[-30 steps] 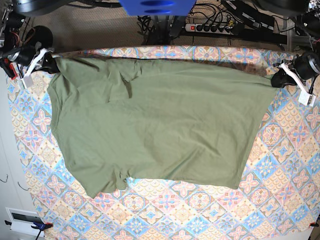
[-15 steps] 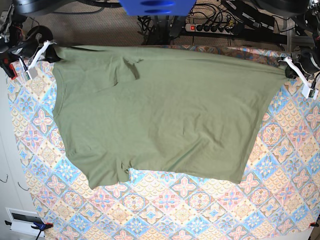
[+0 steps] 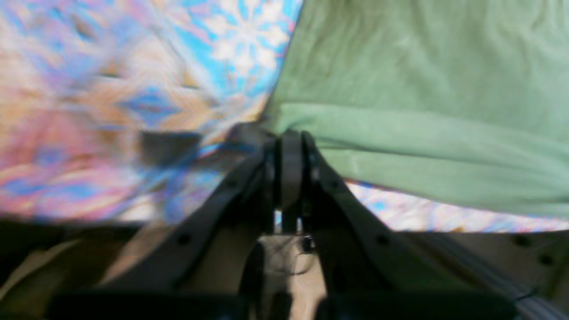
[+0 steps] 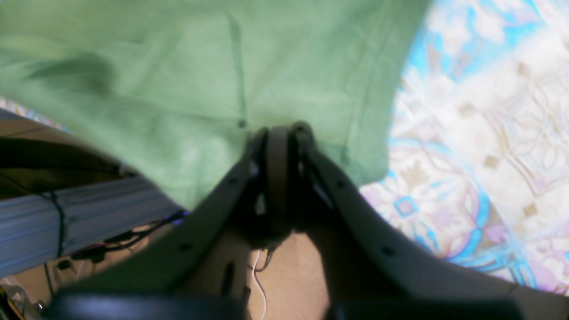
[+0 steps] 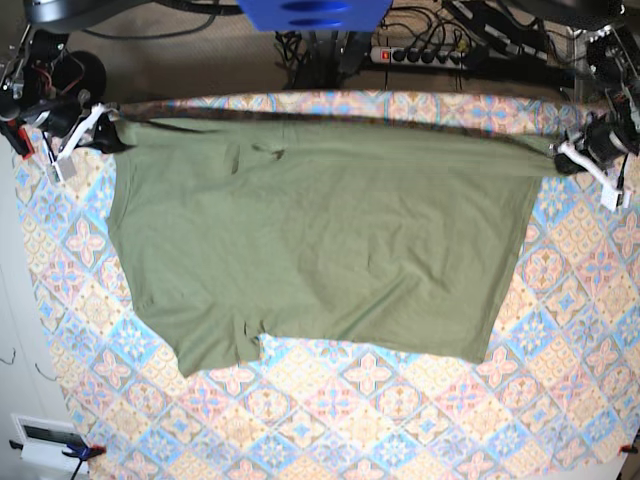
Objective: Layout the t-shirt on the table in an organized manner, then fold the t-shirt properly
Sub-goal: 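Release the shirt corner with the left gripper and lift it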
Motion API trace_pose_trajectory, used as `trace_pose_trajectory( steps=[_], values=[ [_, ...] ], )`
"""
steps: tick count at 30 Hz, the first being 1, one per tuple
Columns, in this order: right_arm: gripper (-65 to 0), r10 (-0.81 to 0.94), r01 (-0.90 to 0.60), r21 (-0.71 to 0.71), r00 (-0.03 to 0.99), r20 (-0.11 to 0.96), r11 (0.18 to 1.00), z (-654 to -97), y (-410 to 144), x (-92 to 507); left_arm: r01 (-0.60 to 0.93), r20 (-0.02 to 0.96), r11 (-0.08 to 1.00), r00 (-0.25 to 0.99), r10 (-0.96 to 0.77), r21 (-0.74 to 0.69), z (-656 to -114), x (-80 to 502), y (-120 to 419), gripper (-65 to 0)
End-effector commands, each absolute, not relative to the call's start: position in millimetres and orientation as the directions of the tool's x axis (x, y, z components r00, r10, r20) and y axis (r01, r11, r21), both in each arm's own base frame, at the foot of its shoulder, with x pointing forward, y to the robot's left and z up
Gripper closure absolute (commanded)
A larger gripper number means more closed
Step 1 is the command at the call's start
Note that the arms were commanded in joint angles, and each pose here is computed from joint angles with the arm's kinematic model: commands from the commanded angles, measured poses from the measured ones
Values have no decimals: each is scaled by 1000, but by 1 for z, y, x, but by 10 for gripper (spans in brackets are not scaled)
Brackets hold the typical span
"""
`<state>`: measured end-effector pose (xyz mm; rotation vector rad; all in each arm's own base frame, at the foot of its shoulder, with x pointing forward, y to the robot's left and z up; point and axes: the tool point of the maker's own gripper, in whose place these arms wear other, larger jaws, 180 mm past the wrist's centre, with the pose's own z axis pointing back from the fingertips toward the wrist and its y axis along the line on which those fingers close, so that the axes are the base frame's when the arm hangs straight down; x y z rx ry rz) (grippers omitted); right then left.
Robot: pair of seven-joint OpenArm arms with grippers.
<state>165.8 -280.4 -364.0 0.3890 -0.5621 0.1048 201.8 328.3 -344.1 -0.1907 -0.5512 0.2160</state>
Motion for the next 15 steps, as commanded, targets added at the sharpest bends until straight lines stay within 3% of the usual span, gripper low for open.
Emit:
trace_pose_trajectory(
  steps=[1,9,15],
  values=[
    [-17,7,-218,306,824,567,927,-354,-286,174,-160,532,959,804,265,-235,-336,212,335,0],
    [-18,-37,-184,336,829,557,924,-362,-290,177,-181,463,938,832,306,-295,-381,243,303,0],
    [-18,-71,-166,365,829,555,916,-367,-283,174,-139,514,926,799,314,-350,-398,277,273,0]
  ],
)
